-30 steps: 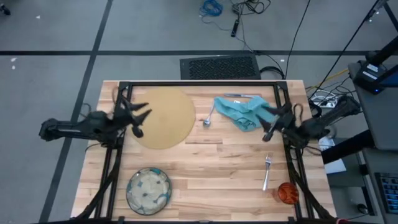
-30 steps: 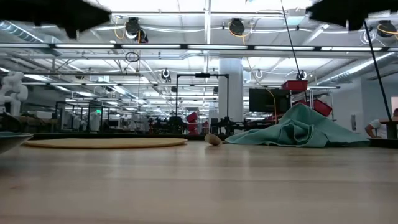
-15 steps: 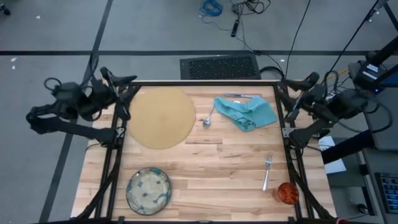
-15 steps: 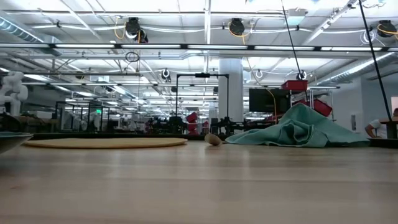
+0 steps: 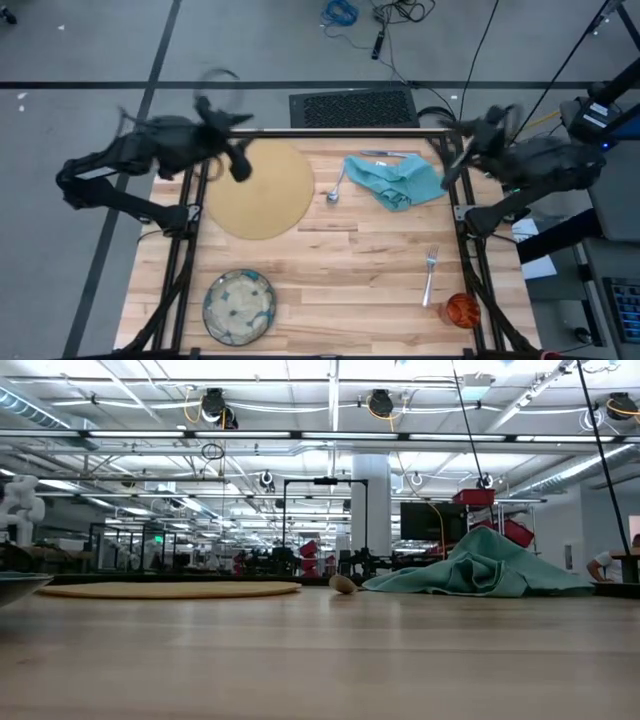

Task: Set table place
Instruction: Move the brown mat to the center of the table

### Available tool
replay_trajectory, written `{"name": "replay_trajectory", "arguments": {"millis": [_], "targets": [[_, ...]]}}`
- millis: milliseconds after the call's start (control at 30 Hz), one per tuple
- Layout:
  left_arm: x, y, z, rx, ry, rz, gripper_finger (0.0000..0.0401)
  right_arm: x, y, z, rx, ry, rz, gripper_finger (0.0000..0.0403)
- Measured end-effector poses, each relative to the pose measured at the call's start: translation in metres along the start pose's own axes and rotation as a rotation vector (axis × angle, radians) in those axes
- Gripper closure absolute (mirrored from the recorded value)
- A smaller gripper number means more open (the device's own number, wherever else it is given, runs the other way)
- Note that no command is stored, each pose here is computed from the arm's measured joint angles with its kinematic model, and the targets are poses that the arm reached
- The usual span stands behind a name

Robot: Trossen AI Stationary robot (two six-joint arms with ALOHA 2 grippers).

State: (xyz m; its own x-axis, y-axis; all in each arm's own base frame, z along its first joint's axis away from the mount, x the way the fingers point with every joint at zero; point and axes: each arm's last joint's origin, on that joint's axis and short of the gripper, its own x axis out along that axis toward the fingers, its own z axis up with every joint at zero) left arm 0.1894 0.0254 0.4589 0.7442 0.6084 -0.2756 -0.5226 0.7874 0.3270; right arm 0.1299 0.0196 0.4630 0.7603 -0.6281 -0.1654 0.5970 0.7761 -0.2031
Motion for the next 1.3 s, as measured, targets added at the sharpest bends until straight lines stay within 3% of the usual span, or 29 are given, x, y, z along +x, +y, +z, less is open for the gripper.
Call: {"name": "replay_trajectory", "arguments": {"millis": [100,200,600,800,1100,1300], "targets": [[0.013,-0.011,-0.017,0.026,0.130,0.001,0.0239,0.012,0.007,-0.021,0.000,0.173,-0.025,0.0195],[0.019,-0.017,-0.030,-0.009,0.165,0.005,0.0239,0.018,0.014,-0.034,0.032,0.257,-0.028,0.0195],[0.019,-0.052,-0.112,-0.142,0.279,-0.119,0.0239,0.026,0.064,-0.081,0.069,0.334,0.192,0.0195],[0.012,-0.071,-0.151,-0.184,0.377,-0.220,0.0239,0.023,0.085,-0.092,0.117,0.299,0.311,0.0195],[0.035,-0.104,-0.205,0.015,0.572,-0.192,0.0239,0.028,0.112,-0.088,0.200,0.187,0.556,0.0195],[0.049,-0.126,-0.228,0.118,0.691,-0.172,0.0239,0.028,0.118,-0.086,0.224,0.189,0.665,0.0195]]}}
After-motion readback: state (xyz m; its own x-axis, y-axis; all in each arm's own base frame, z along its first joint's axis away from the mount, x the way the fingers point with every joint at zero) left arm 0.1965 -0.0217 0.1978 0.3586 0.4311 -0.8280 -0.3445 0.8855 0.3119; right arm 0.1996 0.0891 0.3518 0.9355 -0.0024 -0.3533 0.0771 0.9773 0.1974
